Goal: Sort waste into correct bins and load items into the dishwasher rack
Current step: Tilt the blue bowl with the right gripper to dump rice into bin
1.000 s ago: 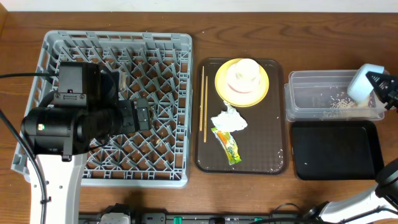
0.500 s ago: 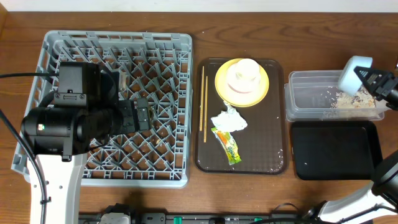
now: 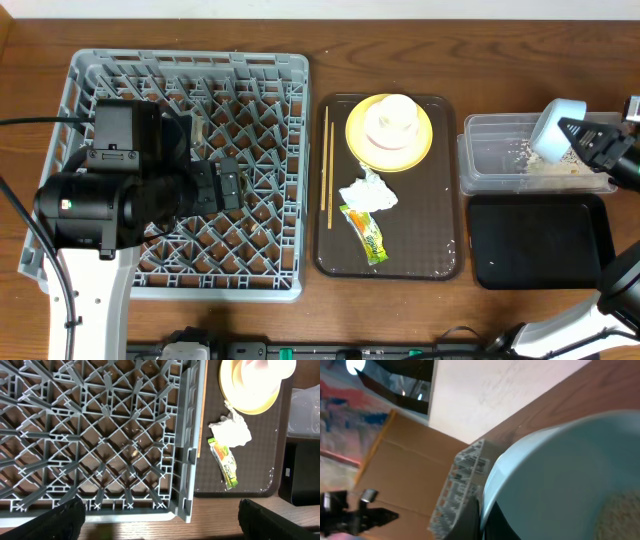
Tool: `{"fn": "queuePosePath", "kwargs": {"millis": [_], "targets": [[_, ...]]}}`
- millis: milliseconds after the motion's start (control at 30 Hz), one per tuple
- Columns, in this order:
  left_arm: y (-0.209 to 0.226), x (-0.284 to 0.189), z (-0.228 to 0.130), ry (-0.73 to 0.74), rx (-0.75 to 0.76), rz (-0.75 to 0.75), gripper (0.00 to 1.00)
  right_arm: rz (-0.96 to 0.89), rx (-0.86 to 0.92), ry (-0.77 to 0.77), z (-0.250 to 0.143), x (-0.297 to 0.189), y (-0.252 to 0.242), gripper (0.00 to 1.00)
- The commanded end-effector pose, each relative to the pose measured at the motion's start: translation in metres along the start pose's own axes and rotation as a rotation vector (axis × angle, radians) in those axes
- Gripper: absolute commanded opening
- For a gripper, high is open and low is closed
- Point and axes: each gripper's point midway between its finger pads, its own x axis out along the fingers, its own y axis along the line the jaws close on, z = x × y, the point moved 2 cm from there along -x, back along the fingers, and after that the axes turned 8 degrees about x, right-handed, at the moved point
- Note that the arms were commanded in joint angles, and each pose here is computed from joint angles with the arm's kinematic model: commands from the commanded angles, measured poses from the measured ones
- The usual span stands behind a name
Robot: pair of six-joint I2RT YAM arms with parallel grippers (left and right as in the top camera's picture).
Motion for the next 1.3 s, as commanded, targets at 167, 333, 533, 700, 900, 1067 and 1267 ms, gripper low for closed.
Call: {"fn": "queuePosePath", "kwargs": {"millis": [167,333,533,700,900,1067,1267], "targets": [[0.002,-0.001,-0.001,-0.005,0.000,0.008,0.99,0.042,-0.095,-0.017,0.007,-0.002,0.005,0.01],[0.001,-0.001,-0.001,-0.005,0.000,0.007,0.99,0.045,-0.047,-0.010,0.008,0.001,0.005,0.01],[0.002,-0.001,-0.001,-0.004,0.000,0.008,0.99,0.050,-0.008,0.005,0.014,0.007,0.006,0.01],[0.002,-0.001,-0.001,-0.005,0.000,0.008,0.98,0.051,0.104,0.010,0.012,0.007,0.006,0.01],[0.002,-0.001,-0.001,-0.005,0.000,0.008,0.99,0.052,0.131,0.011,0.012,0.007,0.007,0.01],[0.002,-0.001,-0.001,-0.005,0.000,0.008,0.99,0.055,0.100,0.019,0.012,0.011,0.008,0.01],[0.002,-0.001,-0.001,-0.005,0.000,0.008,0.99,0.058,0.097,0.032,0.017,0.016,0.011,0.01]]}}
